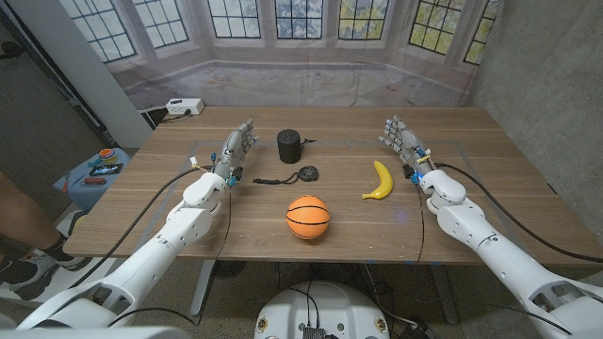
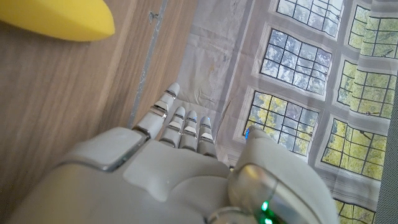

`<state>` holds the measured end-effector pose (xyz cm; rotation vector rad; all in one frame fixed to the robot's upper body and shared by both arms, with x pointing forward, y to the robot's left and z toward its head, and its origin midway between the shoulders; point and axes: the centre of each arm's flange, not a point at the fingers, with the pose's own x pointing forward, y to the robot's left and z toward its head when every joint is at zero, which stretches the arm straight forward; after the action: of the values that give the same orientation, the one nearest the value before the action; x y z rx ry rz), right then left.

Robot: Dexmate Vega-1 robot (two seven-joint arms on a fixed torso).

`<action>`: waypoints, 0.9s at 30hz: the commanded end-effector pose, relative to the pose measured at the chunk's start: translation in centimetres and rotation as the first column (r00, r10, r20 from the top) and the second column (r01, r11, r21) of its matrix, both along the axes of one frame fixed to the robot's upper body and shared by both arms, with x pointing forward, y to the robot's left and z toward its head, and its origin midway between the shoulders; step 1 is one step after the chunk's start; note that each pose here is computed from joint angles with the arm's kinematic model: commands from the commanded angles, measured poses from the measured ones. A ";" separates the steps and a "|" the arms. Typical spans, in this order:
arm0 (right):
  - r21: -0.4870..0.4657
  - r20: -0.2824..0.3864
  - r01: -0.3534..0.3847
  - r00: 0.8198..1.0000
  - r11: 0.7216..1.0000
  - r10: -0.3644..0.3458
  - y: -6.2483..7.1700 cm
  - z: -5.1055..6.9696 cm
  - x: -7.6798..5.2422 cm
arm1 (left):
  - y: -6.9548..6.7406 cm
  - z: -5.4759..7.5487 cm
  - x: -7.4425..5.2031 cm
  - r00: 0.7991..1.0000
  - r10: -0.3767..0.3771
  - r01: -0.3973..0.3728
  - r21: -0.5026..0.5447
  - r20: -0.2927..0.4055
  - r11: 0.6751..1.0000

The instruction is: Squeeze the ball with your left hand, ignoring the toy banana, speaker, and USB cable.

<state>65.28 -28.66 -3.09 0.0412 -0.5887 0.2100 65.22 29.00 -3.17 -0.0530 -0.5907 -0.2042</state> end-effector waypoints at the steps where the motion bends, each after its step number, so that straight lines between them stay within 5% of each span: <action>1: -0.003 -0.005 -0.002 1.000 1.000 0.002 0.5 -0.3 -0.1 | -0.1 -0.2 -0.1 1.000 -0.005 0.005 -0.004 0.003 1.000; 27: -0.009 0.007 0.001 1.000 1.000 -0.001 1.6 -0.3 -0.3 | 0.4 1.3 -1.0 0.999 -0.012 0.009 0.094 0.030 0.996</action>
<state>64.80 -27.56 -3.40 0.0344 -0.5920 0.2086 64.60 29.15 -2.13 -0.0010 -0.6115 -0.2359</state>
